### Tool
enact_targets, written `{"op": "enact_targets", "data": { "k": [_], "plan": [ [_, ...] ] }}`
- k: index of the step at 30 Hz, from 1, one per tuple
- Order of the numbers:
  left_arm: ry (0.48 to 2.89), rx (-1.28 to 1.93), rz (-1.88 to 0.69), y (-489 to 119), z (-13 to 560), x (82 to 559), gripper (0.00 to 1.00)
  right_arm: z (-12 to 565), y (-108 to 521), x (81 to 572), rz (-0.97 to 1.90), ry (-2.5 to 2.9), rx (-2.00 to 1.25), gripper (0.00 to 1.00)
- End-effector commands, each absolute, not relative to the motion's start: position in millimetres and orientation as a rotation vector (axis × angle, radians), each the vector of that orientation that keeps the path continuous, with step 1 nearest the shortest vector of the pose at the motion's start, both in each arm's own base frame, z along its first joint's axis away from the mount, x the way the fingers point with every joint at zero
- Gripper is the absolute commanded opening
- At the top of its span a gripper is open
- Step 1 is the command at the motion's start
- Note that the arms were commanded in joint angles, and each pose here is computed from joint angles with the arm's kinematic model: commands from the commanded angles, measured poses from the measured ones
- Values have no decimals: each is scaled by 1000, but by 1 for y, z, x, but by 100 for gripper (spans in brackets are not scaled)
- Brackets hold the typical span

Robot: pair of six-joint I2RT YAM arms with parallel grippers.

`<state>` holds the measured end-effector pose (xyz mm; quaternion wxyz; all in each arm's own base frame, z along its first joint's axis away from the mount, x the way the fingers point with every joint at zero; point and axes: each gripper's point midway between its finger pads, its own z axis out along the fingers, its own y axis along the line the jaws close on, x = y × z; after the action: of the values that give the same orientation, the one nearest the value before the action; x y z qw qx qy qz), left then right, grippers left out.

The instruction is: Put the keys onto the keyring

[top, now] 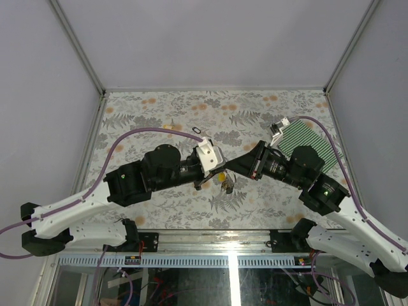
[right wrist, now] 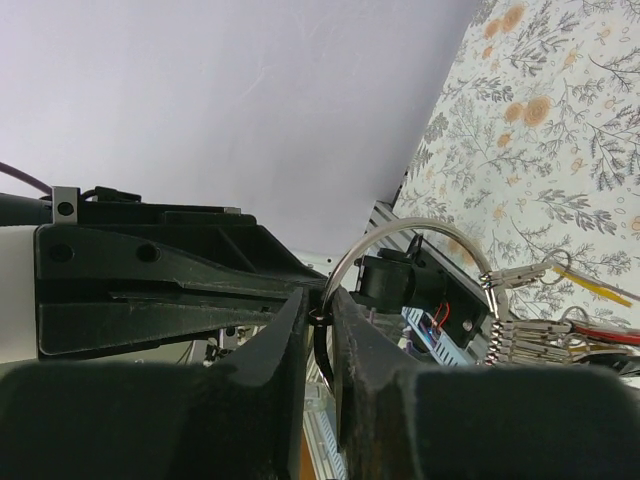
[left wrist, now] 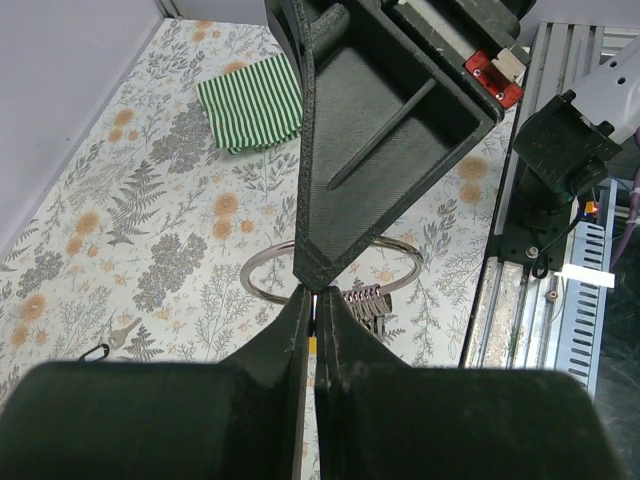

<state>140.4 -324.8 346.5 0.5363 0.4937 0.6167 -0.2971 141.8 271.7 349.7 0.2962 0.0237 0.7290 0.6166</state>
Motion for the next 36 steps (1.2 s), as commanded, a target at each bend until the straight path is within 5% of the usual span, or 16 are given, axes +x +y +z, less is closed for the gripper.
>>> {"op": "enact_targets", "data": {
  "k": [1, 5, 12, 36],
  "plan": [
    [1396, 1147, -727, -327, 374, 140, 0, 383, 270, 133, 1703, 1835, -14, 11],
    [1395, 1148, -734, -327, 374, 139, 9, 385, 266, 137, 1682, 1807, 15, 0],
    [1425, 1077, -773, -311, 374, 133, 31, 388, 248, 152, 1573, 1745, 109, 0],
    [1392, 1082, -724, -324, 372, 145, 40, 396, 257, 148, 1621, 1748, 66, 0]
  ]
}}
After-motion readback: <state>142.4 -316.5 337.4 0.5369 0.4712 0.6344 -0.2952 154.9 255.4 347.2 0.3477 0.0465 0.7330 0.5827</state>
